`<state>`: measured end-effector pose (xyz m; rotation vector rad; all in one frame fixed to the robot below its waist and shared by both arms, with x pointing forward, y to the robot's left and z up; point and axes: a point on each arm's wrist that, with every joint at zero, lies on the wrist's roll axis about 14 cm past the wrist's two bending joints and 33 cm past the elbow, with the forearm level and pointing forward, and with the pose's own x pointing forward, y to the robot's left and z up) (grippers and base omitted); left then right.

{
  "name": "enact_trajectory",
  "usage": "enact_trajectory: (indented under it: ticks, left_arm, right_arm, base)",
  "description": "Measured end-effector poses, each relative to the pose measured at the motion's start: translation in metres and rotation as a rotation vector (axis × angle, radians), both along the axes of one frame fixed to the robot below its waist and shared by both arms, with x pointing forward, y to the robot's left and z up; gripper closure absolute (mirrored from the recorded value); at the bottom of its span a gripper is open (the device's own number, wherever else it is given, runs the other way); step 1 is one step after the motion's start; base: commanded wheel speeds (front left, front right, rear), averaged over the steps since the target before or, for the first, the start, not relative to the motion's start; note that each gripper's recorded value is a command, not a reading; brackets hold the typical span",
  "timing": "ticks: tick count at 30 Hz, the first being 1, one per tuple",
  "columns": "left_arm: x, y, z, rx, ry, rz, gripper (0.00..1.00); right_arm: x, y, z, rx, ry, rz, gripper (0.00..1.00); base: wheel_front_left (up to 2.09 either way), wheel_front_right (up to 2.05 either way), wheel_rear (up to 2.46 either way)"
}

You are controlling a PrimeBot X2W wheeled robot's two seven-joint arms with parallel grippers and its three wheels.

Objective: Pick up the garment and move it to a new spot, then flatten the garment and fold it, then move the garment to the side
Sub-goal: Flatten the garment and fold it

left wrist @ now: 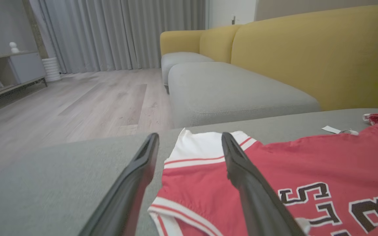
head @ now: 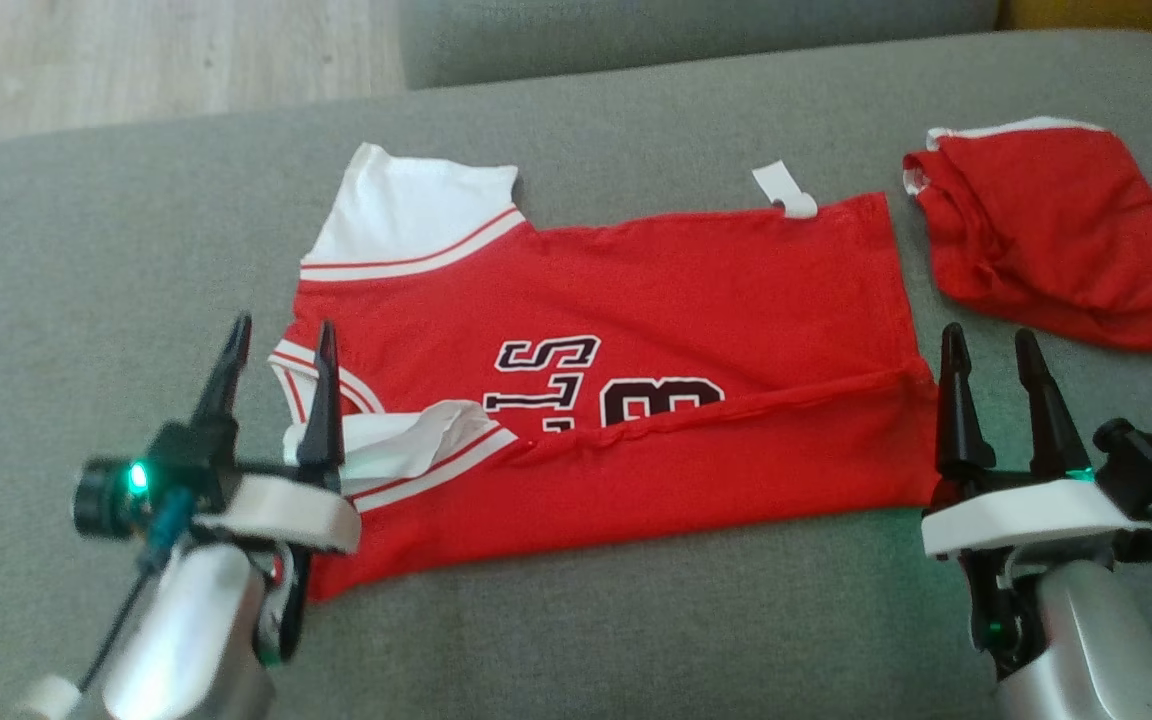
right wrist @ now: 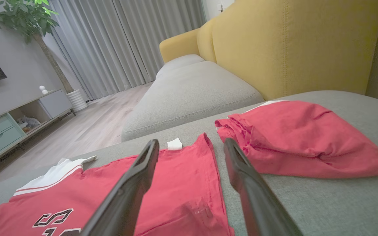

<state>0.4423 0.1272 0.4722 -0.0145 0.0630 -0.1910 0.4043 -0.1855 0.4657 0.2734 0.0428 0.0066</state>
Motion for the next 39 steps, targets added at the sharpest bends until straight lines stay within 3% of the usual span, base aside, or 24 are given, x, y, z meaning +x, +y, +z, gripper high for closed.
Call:
enact_trajectory:
  ticks: [5,9,12,17,23,39]
  left_arm:
    - [0.040,-0.009,0.022,0.084,-0.051,-0.112,0.00]
    - [0.087,-0.018,0.029,0.221,0.004,-0.232,0.00]
    - [0.118,-0.015,0.015,0.347,0.124,-0.276,0.00]
    - [0.138,-0.006,-0.029,0.458,0.333,-0.288,0.00]
    - [0.149,-0.009,-0.080,0.482,0.522,-0.342,0.00]
    - [0.175,-0.015,-0.118,0.433,0.672,-0.342,0.00]
  right_arm:
    - [0.006,-0.003,-0.004,0.011,0.003,-0.009,0.00]
    - [0.020,-0.007,0.000,0.019,-0.017,-0.021,0.00]
    - [0.030,-0.011,0.004,0.022,-0.035,-0.029,0.00]
    - [0.038,-0.017,0.002,0.022,-0.037,-0.041,0.00]
    - [0.038,-0.027,-0.010,0.026,-0.009,-0.068,0.00]
    - [0.031,-0.045,-0.032,-0.002,0.058,-0.113,0.00]
  base:
    - [0.00,0.00,0.00]
    - [0.00,0.00,0.00]
    - [0.00,0.00,0.00]
    - [0.00,0.00,0.00]
    - [0.00,0.00,0.00]
    - [0.00,0.00,0.00]
